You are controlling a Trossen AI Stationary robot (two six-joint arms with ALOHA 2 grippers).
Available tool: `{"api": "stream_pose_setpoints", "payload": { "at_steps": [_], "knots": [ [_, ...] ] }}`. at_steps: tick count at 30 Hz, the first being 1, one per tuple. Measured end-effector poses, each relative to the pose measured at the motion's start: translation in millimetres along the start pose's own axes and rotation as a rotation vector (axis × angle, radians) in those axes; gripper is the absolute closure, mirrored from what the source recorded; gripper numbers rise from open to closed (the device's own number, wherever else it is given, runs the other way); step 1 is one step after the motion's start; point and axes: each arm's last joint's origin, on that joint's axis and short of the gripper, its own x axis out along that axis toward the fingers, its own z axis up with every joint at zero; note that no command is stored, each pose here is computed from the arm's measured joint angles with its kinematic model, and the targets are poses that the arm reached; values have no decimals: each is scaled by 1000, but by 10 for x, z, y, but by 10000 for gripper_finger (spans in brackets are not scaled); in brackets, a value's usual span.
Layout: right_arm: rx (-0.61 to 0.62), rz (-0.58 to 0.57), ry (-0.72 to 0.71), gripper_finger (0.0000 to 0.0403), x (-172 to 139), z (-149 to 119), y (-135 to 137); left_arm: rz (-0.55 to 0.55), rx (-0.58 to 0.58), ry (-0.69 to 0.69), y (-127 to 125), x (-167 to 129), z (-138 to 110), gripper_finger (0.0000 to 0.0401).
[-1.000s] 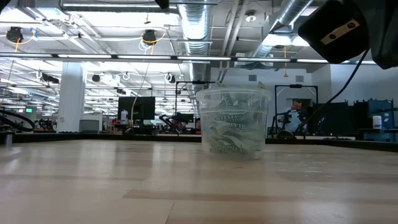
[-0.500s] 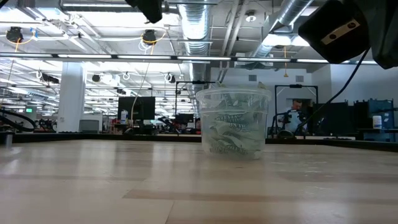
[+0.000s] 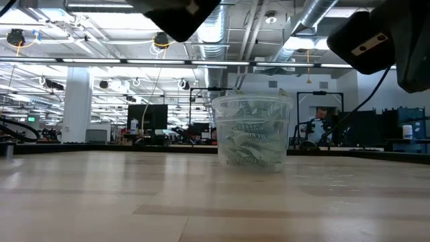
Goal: Pick and place Stevia / Truvia into bins
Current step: Put the stevia packet into the transparent container
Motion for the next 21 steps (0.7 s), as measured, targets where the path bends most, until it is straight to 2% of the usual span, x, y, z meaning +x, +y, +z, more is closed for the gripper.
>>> {"api": "stream_pose_setpoints", "payload": {
  "at_steps": [3,8,13,15,21],
  "knots": [
    [1,1,-1,403,0,1,1,-9,38,-35,-36,49,-78,273],
    [1,-24,-12,403,0,4,-6,71,40,-19,-21,71,-163,273],
    [0,-135,-48,403,-2,11,-48,248,-1,93,114,54,-283,273],
    [-3,-194,-17,403,-2,-20,-102,316,-37,167,215,31,-353,273],
    [40,-284,107,403,-10,-85,-348,397,-145,323,558,-57,-489,273]
  ]
}}
